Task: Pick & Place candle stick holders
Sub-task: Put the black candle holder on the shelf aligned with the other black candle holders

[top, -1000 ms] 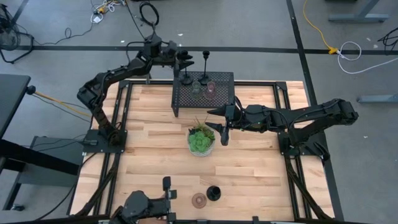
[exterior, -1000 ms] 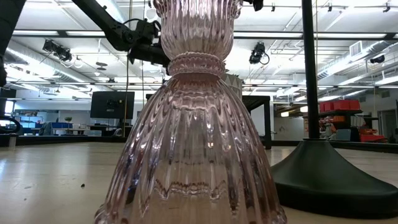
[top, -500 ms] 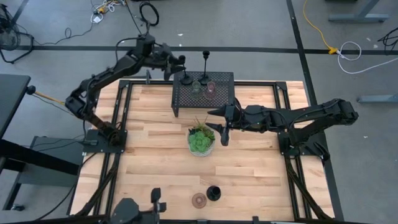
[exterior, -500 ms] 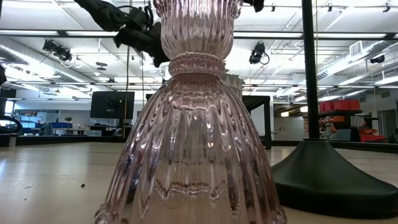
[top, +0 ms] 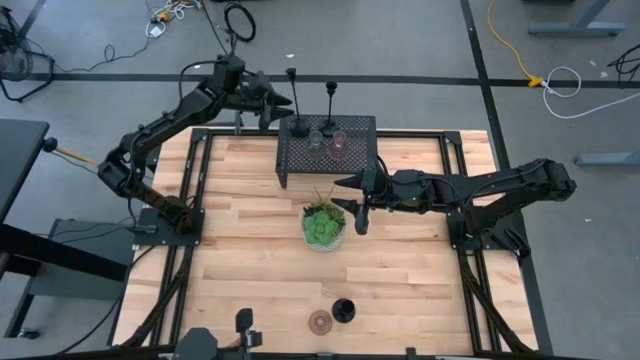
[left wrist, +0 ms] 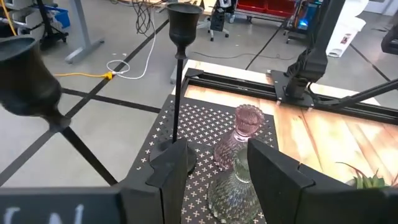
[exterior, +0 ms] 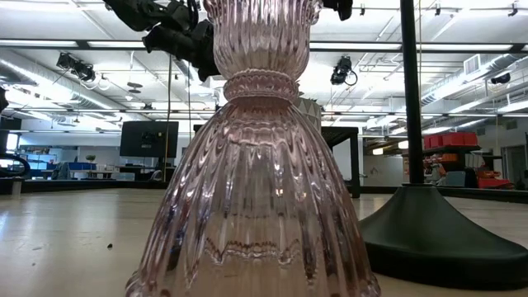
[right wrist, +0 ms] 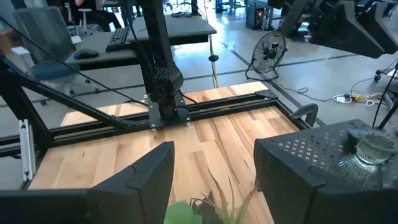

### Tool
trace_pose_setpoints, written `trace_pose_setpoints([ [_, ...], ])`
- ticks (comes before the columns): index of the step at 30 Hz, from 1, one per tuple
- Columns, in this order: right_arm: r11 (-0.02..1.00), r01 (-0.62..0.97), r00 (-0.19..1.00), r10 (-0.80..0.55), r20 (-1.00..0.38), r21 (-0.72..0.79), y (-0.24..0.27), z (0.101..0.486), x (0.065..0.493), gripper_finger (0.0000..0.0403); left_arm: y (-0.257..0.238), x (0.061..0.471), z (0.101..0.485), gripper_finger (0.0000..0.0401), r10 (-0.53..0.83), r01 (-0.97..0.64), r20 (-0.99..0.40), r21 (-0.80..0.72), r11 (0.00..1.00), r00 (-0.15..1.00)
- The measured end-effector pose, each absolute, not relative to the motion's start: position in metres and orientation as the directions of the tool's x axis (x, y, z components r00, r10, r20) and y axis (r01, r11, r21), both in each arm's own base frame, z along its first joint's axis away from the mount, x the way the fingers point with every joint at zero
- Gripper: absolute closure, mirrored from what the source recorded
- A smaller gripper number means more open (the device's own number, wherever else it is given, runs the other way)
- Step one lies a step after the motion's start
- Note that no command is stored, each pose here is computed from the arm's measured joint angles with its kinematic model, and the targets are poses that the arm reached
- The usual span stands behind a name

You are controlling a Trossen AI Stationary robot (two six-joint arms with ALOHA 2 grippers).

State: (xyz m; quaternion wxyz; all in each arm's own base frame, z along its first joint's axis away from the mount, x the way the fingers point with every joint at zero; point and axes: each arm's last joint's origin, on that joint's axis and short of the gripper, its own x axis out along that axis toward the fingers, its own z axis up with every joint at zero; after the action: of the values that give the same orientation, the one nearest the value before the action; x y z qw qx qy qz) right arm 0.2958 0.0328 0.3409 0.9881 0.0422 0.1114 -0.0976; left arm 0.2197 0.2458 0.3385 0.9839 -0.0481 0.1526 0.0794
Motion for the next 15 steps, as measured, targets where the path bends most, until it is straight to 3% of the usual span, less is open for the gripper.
trace_pose_setpoints([
  [5, 0.981, 0.180, 0.953, -0.154, -0.260, 0.079, 0.035, 0.338, 0.295, 0.0183, 0.243, 0.220, 0.333, 0.0231, 0.121, -0.169, -0.351, -0.111, 0.979, 0.929],
  [15, 0.985, 0.093, 0.889, -0.015, -0.458, 0.148, 0.059, 0.319, 0.284, 0.0183, 0.234, 0.213, 0.318, 0.0231, 0.042, -0.160, -0.481, -0.207, 0.965, 0.876],
])
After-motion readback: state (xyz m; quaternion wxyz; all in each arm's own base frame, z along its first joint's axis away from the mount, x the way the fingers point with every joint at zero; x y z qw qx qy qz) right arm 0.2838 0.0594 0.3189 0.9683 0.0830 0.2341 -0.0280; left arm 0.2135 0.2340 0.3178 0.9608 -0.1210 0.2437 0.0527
